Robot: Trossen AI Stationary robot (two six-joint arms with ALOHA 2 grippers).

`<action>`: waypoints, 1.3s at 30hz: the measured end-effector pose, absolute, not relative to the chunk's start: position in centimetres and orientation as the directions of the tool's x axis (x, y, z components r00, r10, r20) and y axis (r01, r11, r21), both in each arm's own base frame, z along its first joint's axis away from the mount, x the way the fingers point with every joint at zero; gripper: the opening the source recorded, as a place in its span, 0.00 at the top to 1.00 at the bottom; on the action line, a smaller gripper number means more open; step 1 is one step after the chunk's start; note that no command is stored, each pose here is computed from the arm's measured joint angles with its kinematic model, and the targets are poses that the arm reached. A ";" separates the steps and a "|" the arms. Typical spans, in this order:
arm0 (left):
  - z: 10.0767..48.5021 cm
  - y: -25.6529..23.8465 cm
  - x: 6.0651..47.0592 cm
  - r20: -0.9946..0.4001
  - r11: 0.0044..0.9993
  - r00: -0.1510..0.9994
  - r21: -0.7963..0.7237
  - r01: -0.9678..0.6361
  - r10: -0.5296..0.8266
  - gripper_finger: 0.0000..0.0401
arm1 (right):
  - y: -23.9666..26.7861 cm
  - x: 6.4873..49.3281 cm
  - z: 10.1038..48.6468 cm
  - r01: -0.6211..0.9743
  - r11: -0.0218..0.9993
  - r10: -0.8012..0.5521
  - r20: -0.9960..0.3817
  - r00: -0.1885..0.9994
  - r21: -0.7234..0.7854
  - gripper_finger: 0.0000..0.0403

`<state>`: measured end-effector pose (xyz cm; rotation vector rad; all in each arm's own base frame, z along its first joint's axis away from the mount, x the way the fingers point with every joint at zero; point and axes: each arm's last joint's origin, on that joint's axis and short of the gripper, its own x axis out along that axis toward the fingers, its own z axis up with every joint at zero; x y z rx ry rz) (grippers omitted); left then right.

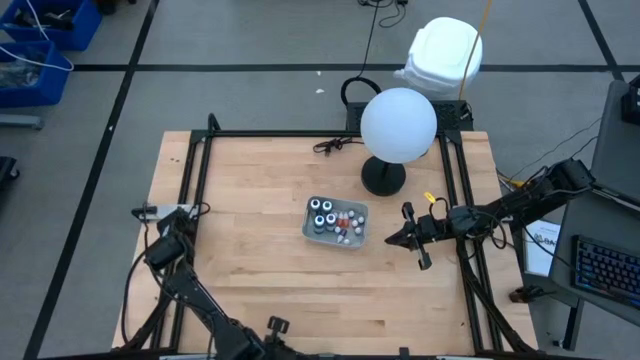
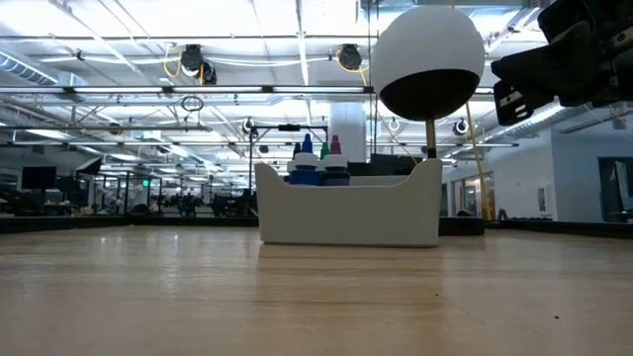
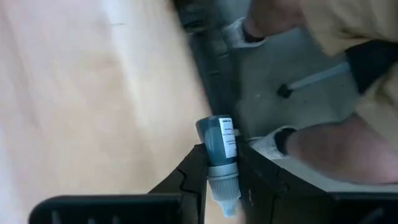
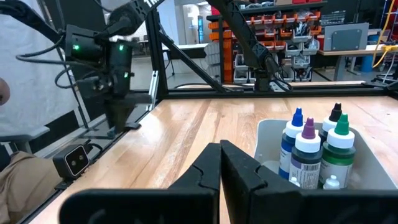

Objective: Pick & Place food coloring
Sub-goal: Put the small dark blue food coloring bottle into the gray bin

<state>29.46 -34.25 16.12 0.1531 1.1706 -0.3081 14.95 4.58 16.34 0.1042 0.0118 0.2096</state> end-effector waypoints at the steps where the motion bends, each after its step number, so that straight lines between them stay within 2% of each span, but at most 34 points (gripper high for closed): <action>1: 16.3 -34.1 29.4 -0.923 0.949 0.354 -0.031 0.313 -0.147 0.83 | 4.6 15.0 16.3 -0.207 0.973 0.208 -0.003 0.978 0.104 1.00; 7: 17.7 -33.3 29.6 -0.911 0.951 0.396 0.017 0.310 -0.113 0.82 | 4.6 15.0 16.3 -0.208 0.969 0.210 -0.003 0.978 0.137 1.00; 10: 18.2 -32.3 29.5 -0.920 0.952 0.390 0.080 0.296 -0.044 0.82 | 4.6 14.9 16.4 -0.211 0.963 0.212 0.008 0.977 0.169 1.00; 13: 19.0 -31.0 29.5 -0.924 0.949 0.381 0.153 0.277 0.038 0.83 | 5.3 15.3 16.6 -0.221 0.965 0.224 -0.005 0.975 0.140 1.00; 17: 20.6 -29.3 30.0 -0.905 0.946 0.412 0.215 0.242 0.100 0.83 | 7.6 17.1 17.6 -0.254 0.967 0.255 -0.036 0.966 0.021 1.00; 21: 22.5 -27.7 31.0 -0.870 0.931 0.478 0.267 0.250 0.121 0.83 | 11.3 20.3 19.4 -0.270 0.945 0.266 -0.045 0.963 -0.183 1.00; 27: 25.1 -24.5 32.7 -0.841 0.927 0.524 0.294 0.234 0.135 0.83 | 15.7 25.1 20.2 -0.219 0.866 0.161 -0.164 0.973 -0.450 0.98; 32: 26.1 -22.5 33.6 -0.842 0.938 0.525 0.273 0.213 0.126 0.84 | 17.7 27.4 20.0 -0.124 0.784 0.031 -0.161 0.986 -0.608 0.89; 39: 26.3 -21.4 34.2 -0.848 0.945 0.517 0.255 0.205 0.117 0.84 | 19.7 29.4 18.3 -0.056 0.630 -0.097 -0.150 0.984 -0.774 0.67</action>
